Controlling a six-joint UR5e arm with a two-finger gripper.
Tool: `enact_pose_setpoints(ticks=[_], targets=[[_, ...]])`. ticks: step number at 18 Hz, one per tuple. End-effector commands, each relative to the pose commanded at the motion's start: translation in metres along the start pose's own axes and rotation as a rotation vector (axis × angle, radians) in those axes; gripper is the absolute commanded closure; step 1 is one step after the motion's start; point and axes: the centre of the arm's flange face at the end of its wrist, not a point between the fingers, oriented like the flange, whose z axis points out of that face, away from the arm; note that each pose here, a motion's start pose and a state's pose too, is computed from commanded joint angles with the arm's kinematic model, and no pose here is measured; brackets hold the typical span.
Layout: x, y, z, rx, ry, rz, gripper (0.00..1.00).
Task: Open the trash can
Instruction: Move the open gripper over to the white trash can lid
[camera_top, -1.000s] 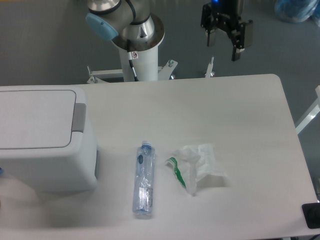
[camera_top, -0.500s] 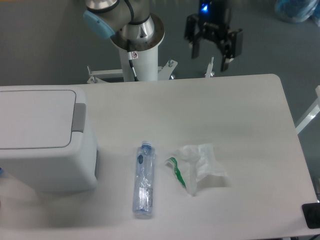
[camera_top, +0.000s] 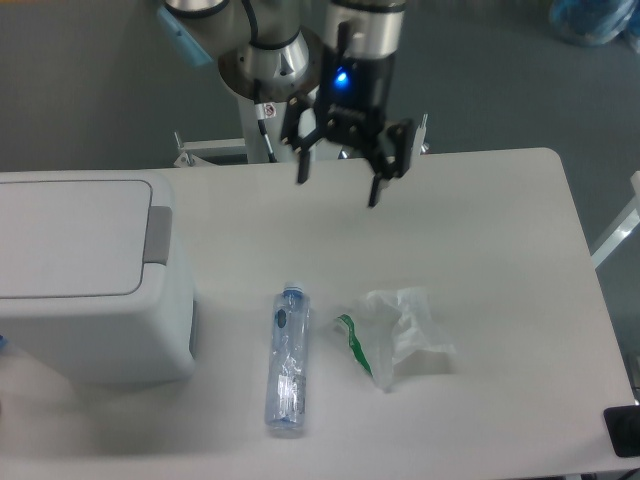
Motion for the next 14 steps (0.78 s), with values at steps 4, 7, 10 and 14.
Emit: enact_pose_setpoints(ticks=[4, 7, 10, 14], targets=[[-0.002, -0.022, 0.005, 0.018, 0.009, -0.172, 0.00], [0.011, -0.030, 0.007, 0.038, 0.036, -0.178, 0.00], [0.021, -0.029, 0.016, 0.027, 0.057, -0.172, 0.00], [0.036, -0.027, 0.028, 0.006, 0.080, -0.190, 0.00]])
